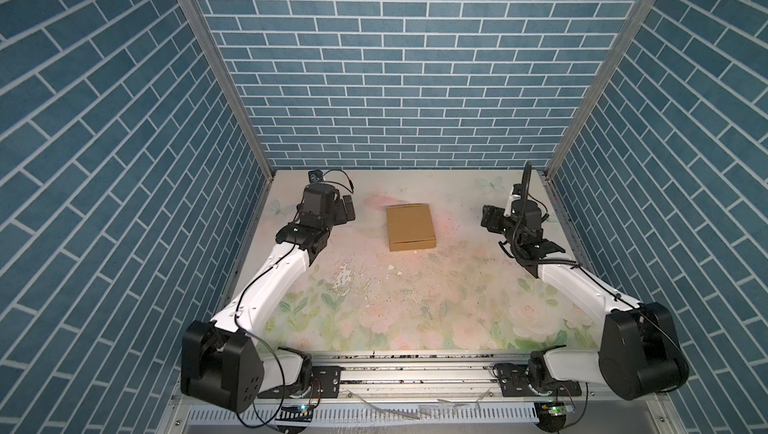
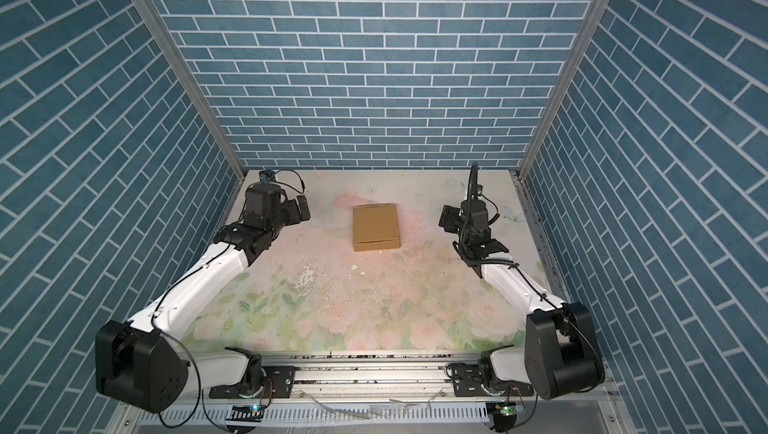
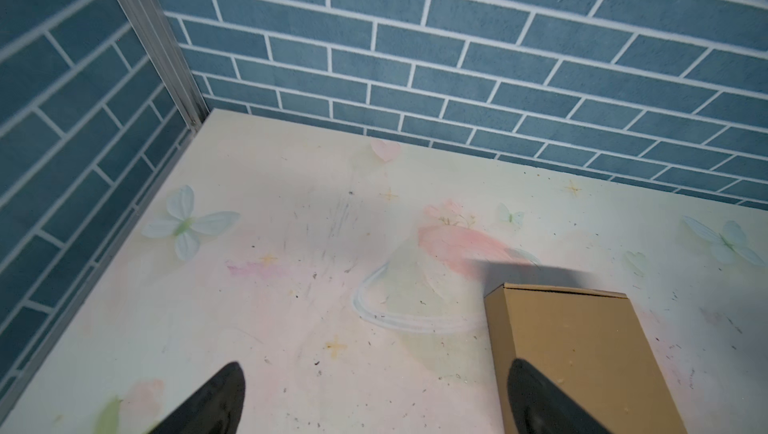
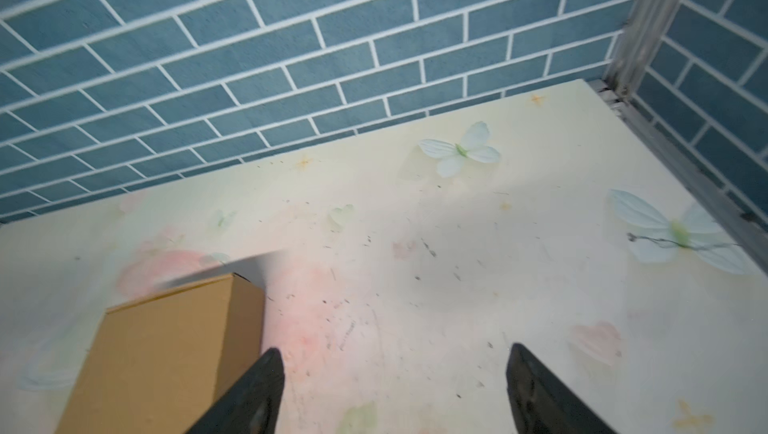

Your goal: Fold the paper box

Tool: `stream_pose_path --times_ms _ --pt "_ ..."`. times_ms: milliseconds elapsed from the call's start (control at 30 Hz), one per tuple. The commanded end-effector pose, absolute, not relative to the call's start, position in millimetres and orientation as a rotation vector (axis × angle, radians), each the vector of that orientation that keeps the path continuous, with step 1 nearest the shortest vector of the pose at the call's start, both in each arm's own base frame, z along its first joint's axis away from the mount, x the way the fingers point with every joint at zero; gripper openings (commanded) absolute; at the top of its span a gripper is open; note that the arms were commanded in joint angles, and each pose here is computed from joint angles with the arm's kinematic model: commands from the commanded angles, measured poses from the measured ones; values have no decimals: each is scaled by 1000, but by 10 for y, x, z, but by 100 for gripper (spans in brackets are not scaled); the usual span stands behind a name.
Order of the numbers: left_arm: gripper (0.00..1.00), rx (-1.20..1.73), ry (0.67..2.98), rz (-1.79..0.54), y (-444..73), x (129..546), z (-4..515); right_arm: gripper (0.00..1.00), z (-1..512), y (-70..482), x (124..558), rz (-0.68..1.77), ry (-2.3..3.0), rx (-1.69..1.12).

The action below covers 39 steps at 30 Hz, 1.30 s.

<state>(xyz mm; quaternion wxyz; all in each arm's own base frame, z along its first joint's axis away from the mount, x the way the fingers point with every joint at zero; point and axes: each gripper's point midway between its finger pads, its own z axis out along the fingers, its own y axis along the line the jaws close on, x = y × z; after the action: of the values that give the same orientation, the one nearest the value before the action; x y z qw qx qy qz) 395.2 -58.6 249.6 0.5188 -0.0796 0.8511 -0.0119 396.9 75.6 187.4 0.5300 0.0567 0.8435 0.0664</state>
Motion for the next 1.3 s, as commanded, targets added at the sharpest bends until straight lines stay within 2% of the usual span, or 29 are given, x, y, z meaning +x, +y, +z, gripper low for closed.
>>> stream_pose_path --times_ms 0,267,433,733,867,1267 --pt "99 -156 1963 104 -405 3962 2509 84 1862 450 3857 1 1958 131" --pt "100 -293 2041 268 377 3921 1561 85 1551 -11 3767 -88 1929 190" --pt "100 -278 2100 278 492 3935 1191 85 1505 -183 3806 -108 1906 194" --pt "99 -145 1953 225 333 3904 1031 85 1535 -402 3764 -95 1832 234" --pt "100 -127 1854 246 292 3839 1004 85 1331 -431 3665 -126 1873 231" --pt "100 -129 1881 232 292 3850 972 85 975 -291 3802 -83 1825 115"
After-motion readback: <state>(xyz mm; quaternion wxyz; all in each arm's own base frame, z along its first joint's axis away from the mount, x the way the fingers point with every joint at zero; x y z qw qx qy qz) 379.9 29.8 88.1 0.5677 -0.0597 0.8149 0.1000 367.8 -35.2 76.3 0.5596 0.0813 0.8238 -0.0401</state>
